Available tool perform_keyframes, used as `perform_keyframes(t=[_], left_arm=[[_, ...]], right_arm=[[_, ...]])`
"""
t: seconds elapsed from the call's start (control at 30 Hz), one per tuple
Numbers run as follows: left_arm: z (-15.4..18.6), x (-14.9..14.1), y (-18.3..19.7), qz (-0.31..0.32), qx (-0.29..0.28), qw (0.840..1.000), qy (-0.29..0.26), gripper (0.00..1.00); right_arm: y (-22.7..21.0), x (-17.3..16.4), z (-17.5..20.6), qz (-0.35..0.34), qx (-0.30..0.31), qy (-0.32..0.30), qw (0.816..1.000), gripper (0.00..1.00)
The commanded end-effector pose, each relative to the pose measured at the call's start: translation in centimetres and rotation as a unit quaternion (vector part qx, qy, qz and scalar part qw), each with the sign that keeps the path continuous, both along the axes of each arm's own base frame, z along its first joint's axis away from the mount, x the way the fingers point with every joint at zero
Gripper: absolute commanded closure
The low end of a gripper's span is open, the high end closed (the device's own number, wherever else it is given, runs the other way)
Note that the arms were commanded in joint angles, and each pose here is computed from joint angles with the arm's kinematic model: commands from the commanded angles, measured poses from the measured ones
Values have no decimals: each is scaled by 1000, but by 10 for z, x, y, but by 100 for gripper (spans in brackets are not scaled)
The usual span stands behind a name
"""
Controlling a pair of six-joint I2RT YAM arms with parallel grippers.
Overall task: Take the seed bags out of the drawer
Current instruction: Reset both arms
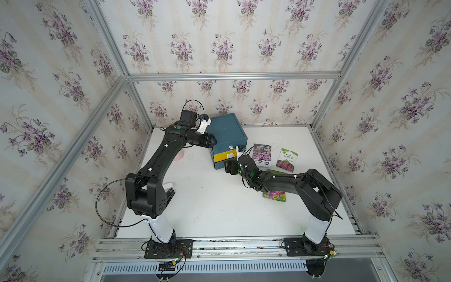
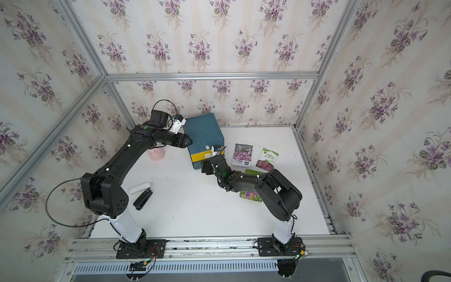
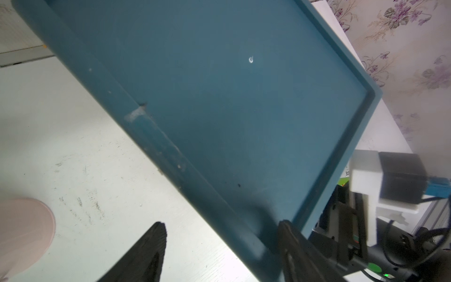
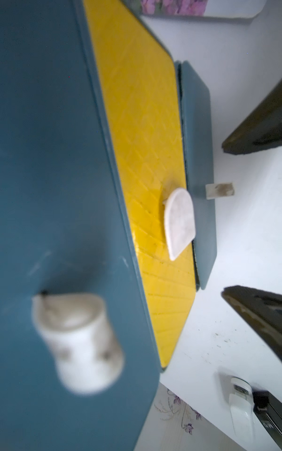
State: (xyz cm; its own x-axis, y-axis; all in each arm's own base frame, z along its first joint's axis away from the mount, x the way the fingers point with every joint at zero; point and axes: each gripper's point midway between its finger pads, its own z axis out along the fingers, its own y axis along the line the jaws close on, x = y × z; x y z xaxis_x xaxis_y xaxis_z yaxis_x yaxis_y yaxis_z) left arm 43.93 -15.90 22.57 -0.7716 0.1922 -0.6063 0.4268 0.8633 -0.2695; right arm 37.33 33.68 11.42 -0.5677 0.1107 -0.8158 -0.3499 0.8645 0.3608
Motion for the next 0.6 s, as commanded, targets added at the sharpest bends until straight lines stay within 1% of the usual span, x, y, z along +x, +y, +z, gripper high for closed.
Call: perform_keyframes(t=[0.0,0.07,0.1,0.3,0.33,0.4,0.47,0.53,0.57], left_arm=[[-10,-14,11,6,32,999,38,14],[2,-12,12,11,31,999,27,3],[7,-11,12,13,30,999,20,0],[49,-12,15,31,12,999,-36,1],[54,-11,20,46,18,998,-49,0],[66,-15,25,64,13,995,-72,0],[72,-21,31,80,12,993,-92,1],[71,-27,40,98,20,989,-106,1],[69,-31,45,110,27,987,-114,1]], right_arm=[[-11,-8,1,-1,-8,19,1000,10],[-20,-12,6,0,-9,24,1000,8],[-24,-13,8,-1,-9,27,1000,7],[-61,-17,20,-9,4,49,999,3],[-69,-16,23,-13,4,51,999,3],[-84,-16,29,-17,2,51,999,2],[-99,-14,33,-20,1,53,998,1],[-112,-13,39,-21,-4,51,998,0],[-130,-5,41,-38,-8,49,998,0]])
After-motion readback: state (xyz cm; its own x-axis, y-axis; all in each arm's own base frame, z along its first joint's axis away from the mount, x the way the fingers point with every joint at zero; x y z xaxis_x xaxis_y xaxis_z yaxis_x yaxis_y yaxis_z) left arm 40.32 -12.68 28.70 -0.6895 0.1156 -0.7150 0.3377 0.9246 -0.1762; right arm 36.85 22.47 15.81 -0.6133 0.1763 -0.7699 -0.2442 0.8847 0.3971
